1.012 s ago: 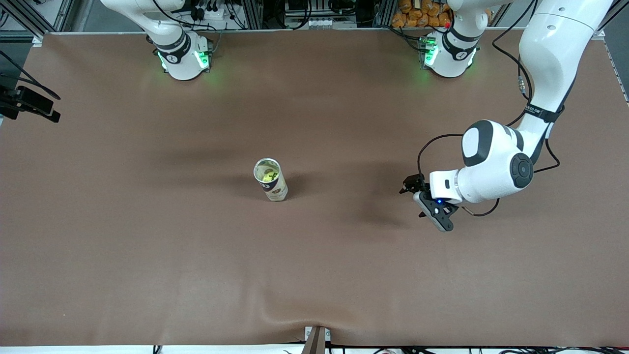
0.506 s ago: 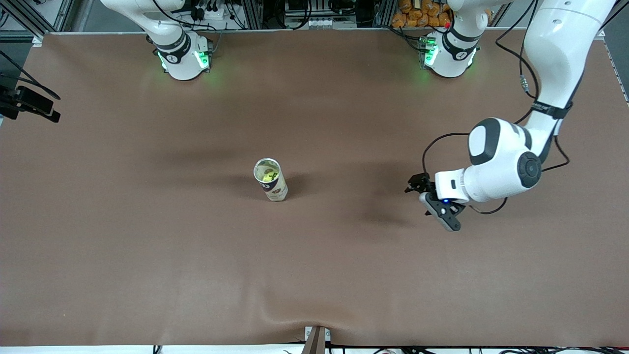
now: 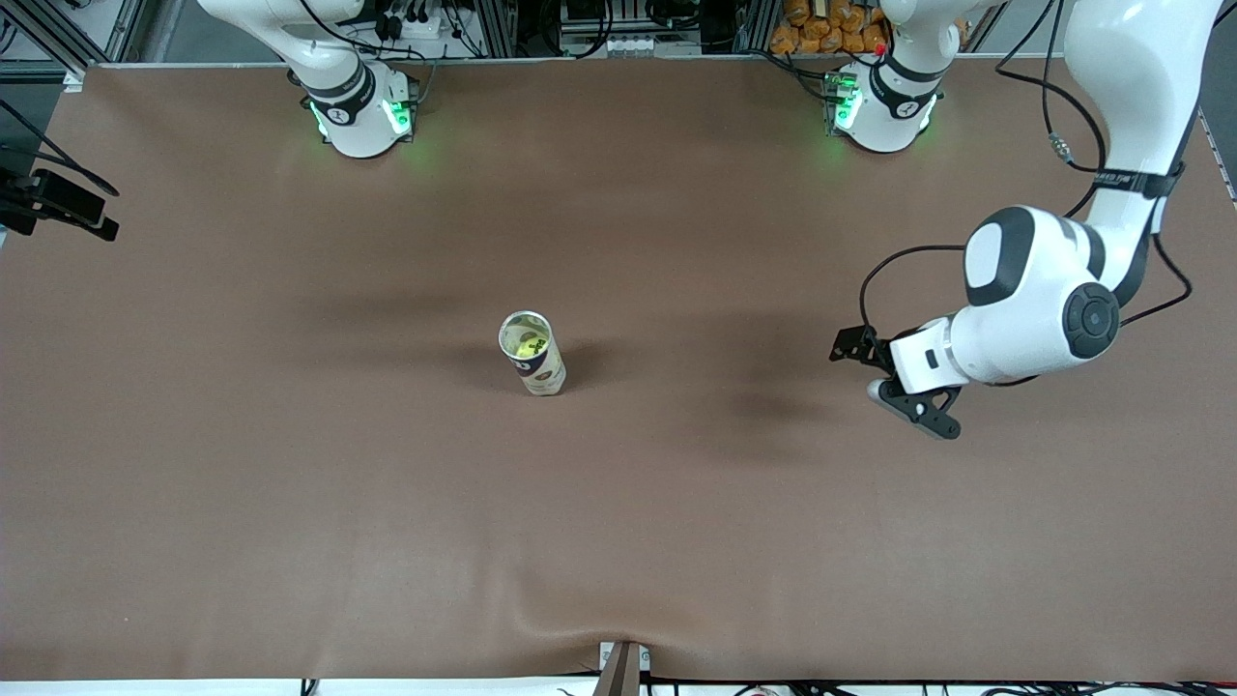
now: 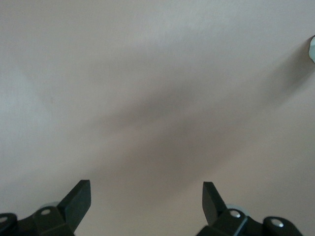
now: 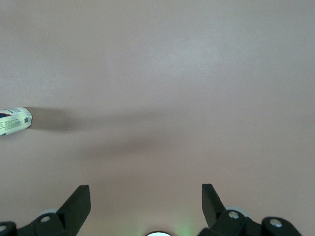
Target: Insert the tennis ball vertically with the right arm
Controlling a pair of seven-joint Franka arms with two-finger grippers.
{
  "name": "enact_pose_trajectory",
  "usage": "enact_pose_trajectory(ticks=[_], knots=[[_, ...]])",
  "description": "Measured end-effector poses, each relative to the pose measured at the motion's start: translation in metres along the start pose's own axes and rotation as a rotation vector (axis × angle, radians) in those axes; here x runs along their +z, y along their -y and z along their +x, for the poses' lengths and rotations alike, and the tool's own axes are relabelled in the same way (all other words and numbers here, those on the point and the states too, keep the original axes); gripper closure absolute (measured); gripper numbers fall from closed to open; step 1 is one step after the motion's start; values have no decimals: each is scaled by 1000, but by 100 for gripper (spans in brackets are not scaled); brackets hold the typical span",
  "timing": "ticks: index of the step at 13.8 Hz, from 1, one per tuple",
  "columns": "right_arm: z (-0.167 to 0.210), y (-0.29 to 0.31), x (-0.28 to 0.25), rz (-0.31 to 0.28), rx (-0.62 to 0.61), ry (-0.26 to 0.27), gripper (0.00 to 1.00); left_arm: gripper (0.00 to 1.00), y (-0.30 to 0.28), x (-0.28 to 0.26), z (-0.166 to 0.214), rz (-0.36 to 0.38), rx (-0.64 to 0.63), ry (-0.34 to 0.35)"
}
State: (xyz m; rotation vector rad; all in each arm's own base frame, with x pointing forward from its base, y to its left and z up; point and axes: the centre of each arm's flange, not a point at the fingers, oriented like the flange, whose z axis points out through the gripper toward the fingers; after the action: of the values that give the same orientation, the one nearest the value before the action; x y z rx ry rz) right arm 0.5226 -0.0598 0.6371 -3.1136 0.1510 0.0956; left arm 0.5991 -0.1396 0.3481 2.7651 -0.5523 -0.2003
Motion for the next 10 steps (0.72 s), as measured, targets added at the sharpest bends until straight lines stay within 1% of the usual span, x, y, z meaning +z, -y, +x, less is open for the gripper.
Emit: enact_pose_trajectory(ticks=[2, 4, 8, 10], knots=[[0, 0, 0, 0, 0, 0, 0, 0, -9, -21, -15, 7, -69, 53], [0, 0, 0, 0, 1, -1, 0, 0, -11, -49, -31, 26, -105, 73], [0, 0, 0, 0, 1, -1, 0, 0, -26, -98, -56, 84, -135, 63], [0, 0, 0, 0, 1, -1, 0, 0, -39, -117, -68, 133, -154, 63]])
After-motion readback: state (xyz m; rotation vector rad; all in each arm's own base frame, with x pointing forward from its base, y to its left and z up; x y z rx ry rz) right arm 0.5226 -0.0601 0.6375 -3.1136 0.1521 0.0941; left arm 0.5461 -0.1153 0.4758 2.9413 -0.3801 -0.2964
